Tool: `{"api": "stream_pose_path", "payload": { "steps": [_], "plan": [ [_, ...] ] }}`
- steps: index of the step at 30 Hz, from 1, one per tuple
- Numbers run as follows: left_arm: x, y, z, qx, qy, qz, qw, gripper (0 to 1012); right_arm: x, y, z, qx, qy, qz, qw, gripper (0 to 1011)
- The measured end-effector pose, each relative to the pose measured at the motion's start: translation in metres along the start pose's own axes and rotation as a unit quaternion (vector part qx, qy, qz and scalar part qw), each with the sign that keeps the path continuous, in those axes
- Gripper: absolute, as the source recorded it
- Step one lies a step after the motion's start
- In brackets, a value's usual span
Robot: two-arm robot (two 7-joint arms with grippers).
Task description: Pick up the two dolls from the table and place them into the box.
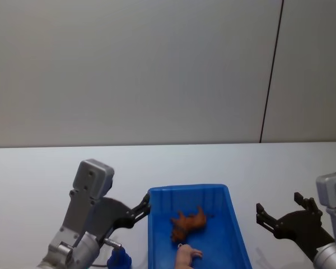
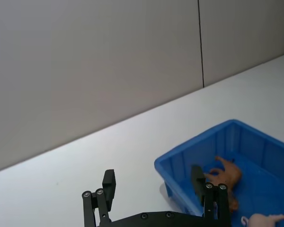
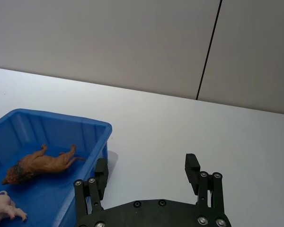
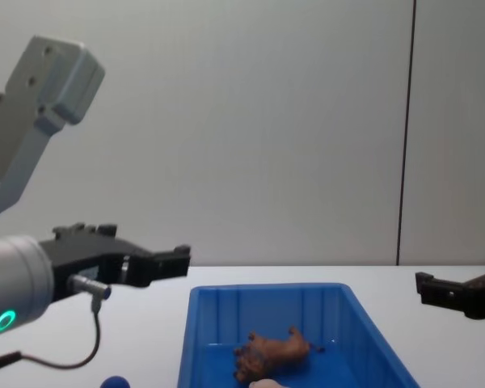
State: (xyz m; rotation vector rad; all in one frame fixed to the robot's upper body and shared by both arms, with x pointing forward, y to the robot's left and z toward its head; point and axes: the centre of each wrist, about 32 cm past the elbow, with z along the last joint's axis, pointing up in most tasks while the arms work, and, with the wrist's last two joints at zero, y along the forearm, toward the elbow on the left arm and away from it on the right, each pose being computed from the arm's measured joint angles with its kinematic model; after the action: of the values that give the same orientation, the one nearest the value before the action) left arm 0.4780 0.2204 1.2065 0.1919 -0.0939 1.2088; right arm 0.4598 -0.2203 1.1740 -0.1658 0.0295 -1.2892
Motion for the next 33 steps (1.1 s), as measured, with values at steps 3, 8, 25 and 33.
{"api": "stream_pose_path", "payload": {
  "steps": [3,8,25,33],
  "plan": [
    [0.0033,0.003,-0.0027,0.025,0.011,0.004,0.9996,1001,0.0,0.0,0.0,0.0,0.0,-0.001,1.0,1001],
    [0.0068,0.0057,-0.0062,0.052,0.023,0.008,0.9984,1001,0.0,-0.001,0.0,0.0,0.001,-0.001,1.0,1001],
    [0.0149,0.0111,-0.0241,0.128,0.05,0.011,0.9904,1001,0.001,-0.001,0.0,-0.001,0.001,-0.003,1.0,1001],
    [0.0164,0.013,-0.0303,0.145,0.062,0.002,0.9875,1001,0.0,-0.001,0.0,-0.001,0.001,-0.003,1.0,1001]
  ]
}}
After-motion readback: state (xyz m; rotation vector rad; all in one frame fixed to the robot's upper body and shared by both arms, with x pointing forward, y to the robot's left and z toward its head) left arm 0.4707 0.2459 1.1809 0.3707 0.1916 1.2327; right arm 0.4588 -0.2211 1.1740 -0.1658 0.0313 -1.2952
